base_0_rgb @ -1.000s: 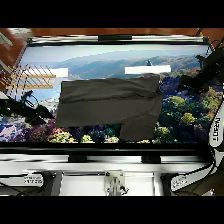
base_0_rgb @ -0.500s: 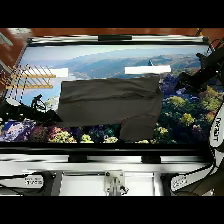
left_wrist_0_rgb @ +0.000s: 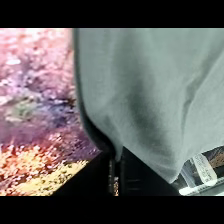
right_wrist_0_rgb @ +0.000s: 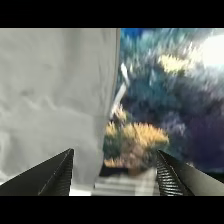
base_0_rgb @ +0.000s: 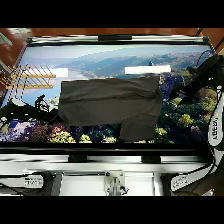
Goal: Fold the shirts.
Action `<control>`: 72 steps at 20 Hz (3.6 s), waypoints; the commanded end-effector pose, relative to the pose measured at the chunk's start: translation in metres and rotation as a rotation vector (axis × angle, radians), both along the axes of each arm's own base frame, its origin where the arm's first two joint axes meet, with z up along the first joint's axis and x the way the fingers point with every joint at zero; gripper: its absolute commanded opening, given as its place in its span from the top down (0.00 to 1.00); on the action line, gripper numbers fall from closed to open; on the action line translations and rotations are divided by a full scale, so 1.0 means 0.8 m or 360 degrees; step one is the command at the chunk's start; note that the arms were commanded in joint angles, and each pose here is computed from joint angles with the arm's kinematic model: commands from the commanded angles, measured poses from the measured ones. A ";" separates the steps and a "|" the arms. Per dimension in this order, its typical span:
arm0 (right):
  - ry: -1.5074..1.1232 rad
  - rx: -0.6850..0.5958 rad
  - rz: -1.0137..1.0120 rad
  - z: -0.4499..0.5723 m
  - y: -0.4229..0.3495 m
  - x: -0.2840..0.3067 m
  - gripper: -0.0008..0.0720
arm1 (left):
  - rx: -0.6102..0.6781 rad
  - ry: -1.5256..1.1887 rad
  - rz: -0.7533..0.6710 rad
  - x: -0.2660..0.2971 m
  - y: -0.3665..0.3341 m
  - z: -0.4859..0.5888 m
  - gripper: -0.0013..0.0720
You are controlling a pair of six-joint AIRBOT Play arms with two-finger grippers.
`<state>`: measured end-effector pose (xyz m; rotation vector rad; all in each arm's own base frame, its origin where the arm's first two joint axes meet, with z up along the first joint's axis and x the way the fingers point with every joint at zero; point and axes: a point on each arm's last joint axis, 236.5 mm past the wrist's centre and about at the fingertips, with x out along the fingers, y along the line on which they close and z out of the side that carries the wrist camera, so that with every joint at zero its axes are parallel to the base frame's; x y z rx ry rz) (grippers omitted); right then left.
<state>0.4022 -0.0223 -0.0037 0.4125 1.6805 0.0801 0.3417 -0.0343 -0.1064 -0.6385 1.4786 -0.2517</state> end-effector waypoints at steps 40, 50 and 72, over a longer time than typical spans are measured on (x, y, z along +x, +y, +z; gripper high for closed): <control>-0.1303 0.0029 -0.0310 0.043 0.084 0.233 0.88 | 0.0040 -0.0739 0.0285 0.263 0.048 0.144 0.94; -0.1231 -0.0037 -0.0247 -0.044 0.079 0.256 0.18 | -0.0057 -0.0648 0.0329 0.297 0.010 0.075 0.21; -0.0668 0.0226 -0.0364 -0.113 0.119 0.187 0.41 | -0.0419 -0.0830 0.0064 0.273 -0.053 0.245 0.25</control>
